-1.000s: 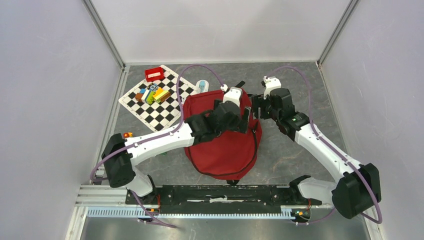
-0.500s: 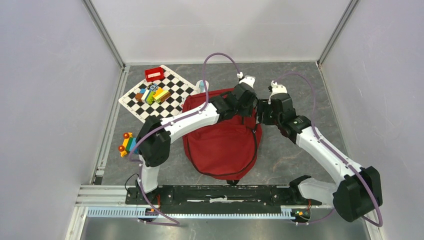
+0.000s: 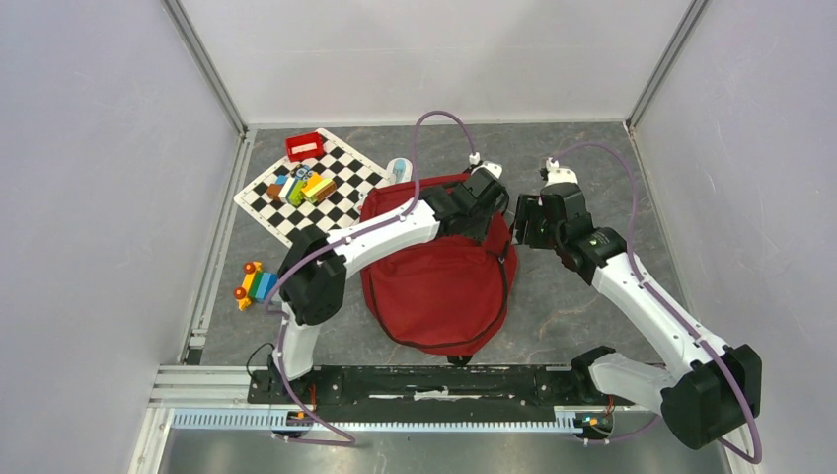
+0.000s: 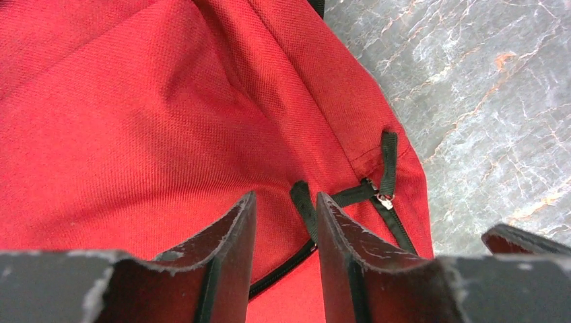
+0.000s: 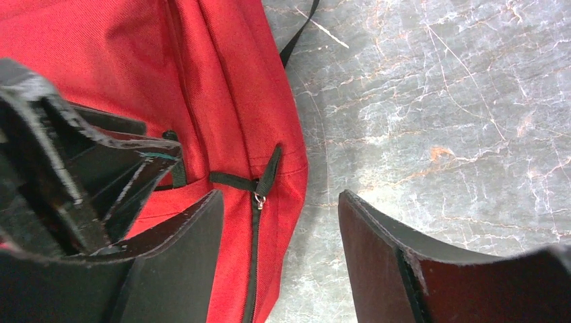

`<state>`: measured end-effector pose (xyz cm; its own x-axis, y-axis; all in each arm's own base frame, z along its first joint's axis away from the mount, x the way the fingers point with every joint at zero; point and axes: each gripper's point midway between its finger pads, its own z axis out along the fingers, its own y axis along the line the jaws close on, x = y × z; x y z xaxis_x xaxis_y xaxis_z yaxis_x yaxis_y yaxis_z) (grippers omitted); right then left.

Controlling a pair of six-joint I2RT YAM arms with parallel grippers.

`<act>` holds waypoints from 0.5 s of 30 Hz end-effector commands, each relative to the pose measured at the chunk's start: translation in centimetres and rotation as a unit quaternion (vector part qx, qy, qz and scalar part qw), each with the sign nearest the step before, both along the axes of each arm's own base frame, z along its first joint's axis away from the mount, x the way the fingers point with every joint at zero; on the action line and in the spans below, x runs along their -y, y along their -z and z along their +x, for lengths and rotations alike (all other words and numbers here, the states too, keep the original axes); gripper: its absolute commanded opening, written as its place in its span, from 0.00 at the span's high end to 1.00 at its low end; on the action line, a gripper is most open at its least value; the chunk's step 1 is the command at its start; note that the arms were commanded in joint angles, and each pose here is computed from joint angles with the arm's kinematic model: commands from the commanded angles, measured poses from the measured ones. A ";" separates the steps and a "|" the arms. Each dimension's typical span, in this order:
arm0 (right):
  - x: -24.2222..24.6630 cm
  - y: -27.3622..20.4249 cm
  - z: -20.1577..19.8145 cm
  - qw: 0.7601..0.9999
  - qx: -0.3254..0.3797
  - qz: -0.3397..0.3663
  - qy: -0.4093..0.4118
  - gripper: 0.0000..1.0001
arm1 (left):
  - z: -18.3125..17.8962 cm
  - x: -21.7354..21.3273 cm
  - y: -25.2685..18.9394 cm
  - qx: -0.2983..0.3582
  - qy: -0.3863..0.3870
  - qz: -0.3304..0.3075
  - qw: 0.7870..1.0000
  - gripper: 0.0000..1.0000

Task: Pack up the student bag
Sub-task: Unzip the student bag at the center of the board.

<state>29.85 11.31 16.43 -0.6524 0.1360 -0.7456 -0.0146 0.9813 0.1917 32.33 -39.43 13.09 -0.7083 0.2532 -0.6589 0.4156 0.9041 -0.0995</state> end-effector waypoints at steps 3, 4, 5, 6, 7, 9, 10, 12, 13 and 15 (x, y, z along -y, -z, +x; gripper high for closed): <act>-0.3 -2.6 1.3 1.000 0.030 0.007 -0.002 0.31 | 0.6 1.5 -0.1 -0.013 0.011 -0.003 1.000 0.58; -0.3 -2.6 1.2 1.000 0.031 0.007 -0.002 0.31 | 0.3 1.6 0.4 -0.023 0.012 -0.004 1.000 0.58; -0.2 -2.7 1.2 0.999 0.033 0.007 -0.002 0.31 | 0.1 1.7 0.8 -0.031 0.011 -0.005 0.999 0.59; -0.1 -2.8 1.0 0.999 0.036 0.006 -0.002 0.30 | -0.1 1.7 1.1 -0.037 0.009 -0.006 0.999 0.61; -0.1 -2.7 0.9 0.999 0.037 0.006 -0.002 0.30 | -0.3 1.6 1.3 -0.041 0.006 -0.008 0.999 0.63; 0.1 -2.7 0.7 0.999 0.042 0.007 -0.002 0.30 | -0.3 1.4 1.4 -0.042 0.001 -0.006 0.999 0.67; 0.2 -2.6 0.6 0.999 0.045 0.006 -0.001 0.30 | -0.2 1.4 1.4 -0.040 0.000 -0.005 0.999 0.69; 0.2 -2.3 0.6 0.999 0.047 0.008 -0.003 0.30 | 0.0 1.3 1.5 -0.037 -0.006 -0.002 0.999 0.73; 0.2 -2.2 0.5 0.999 0.046 0.006 -0.005 0.30 | 0.1 1.3 1.5 -0.035 -0.008 -0.003 0.999 0.78; -0.1 -1.9 0.6 0.999 0.041 0.004 -0.013 0.28 | 0.2 1.5 1.2 -0.033 -0.009 -0.010 0.999 0.88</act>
